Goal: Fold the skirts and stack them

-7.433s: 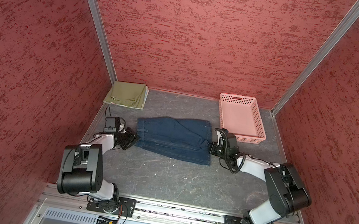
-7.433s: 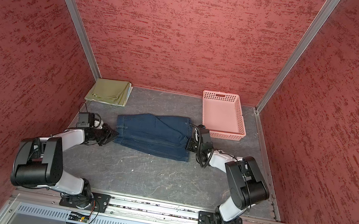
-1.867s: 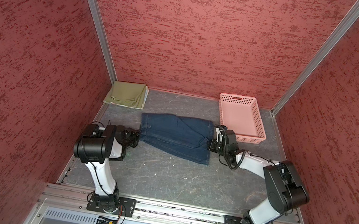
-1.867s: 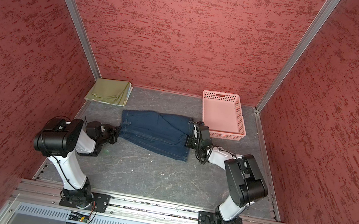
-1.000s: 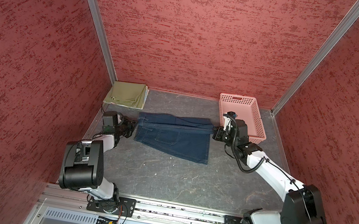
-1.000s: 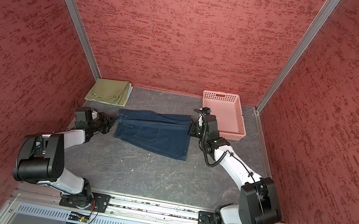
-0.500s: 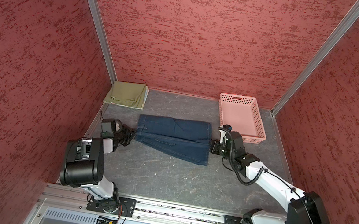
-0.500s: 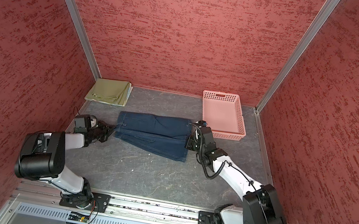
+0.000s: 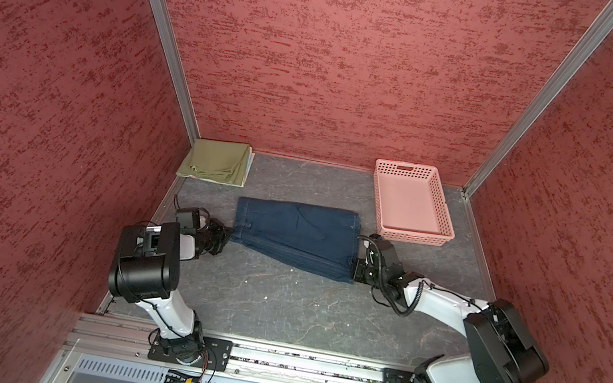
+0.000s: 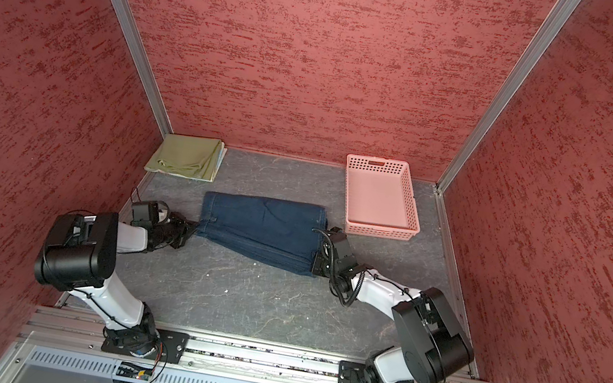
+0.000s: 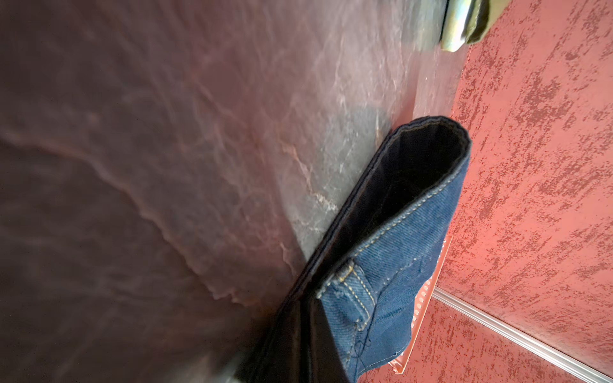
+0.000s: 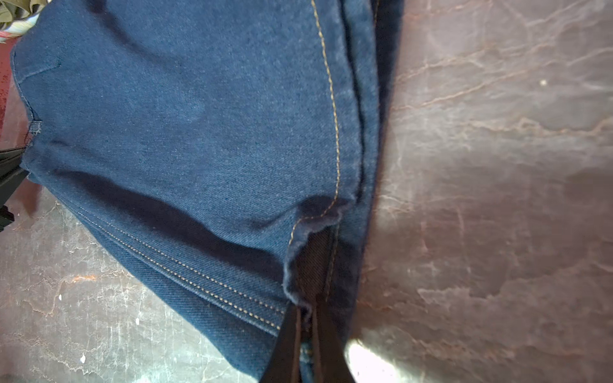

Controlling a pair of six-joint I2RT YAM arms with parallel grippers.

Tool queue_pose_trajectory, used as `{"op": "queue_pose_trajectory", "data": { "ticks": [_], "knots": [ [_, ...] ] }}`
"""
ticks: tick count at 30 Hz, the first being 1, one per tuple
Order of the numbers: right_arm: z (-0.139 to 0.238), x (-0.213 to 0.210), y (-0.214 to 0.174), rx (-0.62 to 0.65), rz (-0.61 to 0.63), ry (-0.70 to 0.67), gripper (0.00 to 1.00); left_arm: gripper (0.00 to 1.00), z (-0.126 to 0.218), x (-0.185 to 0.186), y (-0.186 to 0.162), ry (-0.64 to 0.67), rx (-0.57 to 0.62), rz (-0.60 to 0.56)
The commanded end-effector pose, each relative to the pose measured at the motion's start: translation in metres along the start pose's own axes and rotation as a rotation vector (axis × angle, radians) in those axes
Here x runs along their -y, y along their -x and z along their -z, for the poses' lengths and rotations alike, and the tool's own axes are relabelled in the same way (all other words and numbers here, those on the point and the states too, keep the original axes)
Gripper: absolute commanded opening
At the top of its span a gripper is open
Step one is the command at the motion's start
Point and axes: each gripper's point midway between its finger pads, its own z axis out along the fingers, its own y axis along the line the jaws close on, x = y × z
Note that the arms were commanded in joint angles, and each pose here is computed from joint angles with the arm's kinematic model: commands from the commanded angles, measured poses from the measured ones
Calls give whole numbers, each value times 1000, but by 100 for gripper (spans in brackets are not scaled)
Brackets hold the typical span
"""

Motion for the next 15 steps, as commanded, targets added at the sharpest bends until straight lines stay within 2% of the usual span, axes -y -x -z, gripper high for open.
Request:
{"op": "queue_pose_trajectory", "data": {
  "ticks": [1, 3, 6, 7, 9, 11, 13, 15],
  "knots": [
    [1, 4, 1, 20, -16, -24, 0, 2, 1, -12, 11, 65, 53, -9],
    [3, 2, -1, 13, -12, -19, 0, 4, 4, -10, 13, 70, 66, -13],
    [9, -5, -2, 6, -7, 1, 2, 22, 10, -3, 16, 77, 91, -32],
    [14, -9, 1, 13, -5, 10, 7, 26, 13, 0, 17, 80, 99, -36],
    [26, -13, 11, 39, 7, 5, 27, 42, 23, 10, 19, 81, 128, -63],
    [41, -17, 24, 71, 33, -22, 42, 55, 35, 21, 21, 95, 172, -101],
    [55, -20, 39, 106, 59, -49, 52, 65, 49, 37, 23, 104, 229, -170],
    [65, -28, 56, 133, 83, -62, 60, 71, 63, 54, 21, 134, 280, -259]
  ]
}}
